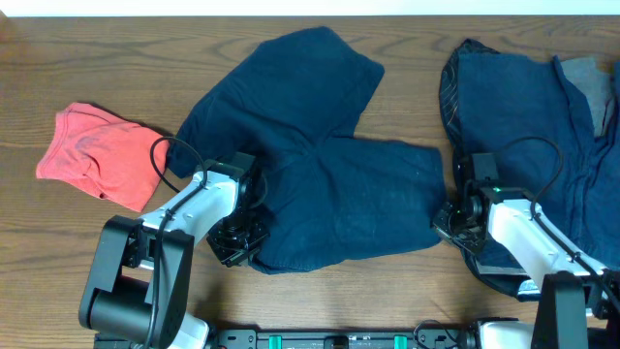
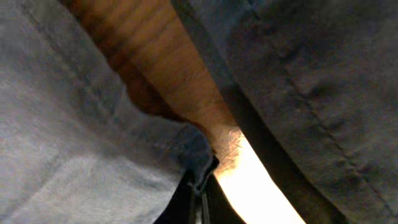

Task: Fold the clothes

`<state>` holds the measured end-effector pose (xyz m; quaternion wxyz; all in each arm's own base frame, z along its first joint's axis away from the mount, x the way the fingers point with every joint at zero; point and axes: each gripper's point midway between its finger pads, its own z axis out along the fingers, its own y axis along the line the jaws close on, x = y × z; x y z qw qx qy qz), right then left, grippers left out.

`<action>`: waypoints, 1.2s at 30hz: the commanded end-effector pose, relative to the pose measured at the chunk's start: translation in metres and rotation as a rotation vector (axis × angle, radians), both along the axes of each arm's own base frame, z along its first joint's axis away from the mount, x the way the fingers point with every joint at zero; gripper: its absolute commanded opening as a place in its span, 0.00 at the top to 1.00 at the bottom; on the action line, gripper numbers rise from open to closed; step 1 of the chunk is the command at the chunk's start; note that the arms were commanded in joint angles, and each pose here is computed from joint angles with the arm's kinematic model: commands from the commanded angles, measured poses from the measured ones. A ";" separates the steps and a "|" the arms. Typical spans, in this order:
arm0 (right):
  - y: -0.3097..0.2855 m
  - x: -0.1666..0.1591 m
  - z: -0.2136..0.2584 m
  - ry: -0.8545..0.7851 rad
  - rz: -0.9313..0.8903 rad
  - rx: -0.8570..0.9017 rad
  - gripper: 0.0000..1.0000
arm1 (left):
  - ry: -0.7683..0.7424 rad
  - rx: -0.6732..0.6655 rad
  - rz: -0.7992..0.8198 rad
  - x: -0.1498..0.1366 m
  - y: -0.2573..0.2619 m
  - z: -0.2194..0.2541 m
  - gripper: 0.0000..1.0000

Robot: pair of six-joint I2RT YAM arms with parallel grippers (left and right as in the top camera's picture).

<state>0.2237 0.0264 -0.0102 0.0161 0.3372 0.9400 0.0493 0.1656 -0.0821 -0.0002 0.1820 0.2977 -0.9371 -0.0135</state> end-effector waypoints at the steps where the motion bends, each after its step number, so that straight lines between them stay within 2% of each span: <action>1: -0.003 -0.023 -0.028 0.079 0.022 -0.028 0.99 | 0.011 0.019 -0.018 -0.004 0.004 -0.001 0.94; 6: -0.002 -0.006 -0.019 0.016 0.063 -0.027 0.99 | 0.041 0.013 -0.040 -0.011 0.005 0.003 0.94; 10: -0.009 0.010 0.007 -0.047 0.070 -0.040 0.99 | 0.017 -0.028 -0.095 -0.013 0.000 0.012 0.94; 16: -0.034 0.030 0.072 -0.202 0.062 -0.104 0.99 | -0.141 -0.116 -0.200 -0.009 -0.025 0.041 0.94; 21: -0.055 0.031 0.128 -0.327 0.042 -0.141 0.99 | -0.312 -0.181 -0.266 -0.011 -0.045 0.074 0.94; 29: -0.086 0.013 0.179 -0.403 0.015 -0.259 0.99 | -0.449 -0.245 -0.232 -0.038 -0.044 0.118 0.94; 33: -0.094 0.022 0.210 -0.478 0.090 -0.319 0.99 | -0.492 -0.275 -0.196 -0.054 -0.038 0.134 0.94; 36: -0.089 0.040 0.236 -0.565 0.200 -0.331 0.99 | -0.574 -0.309 -0.159 -0.054 -0.037 0.146 0.94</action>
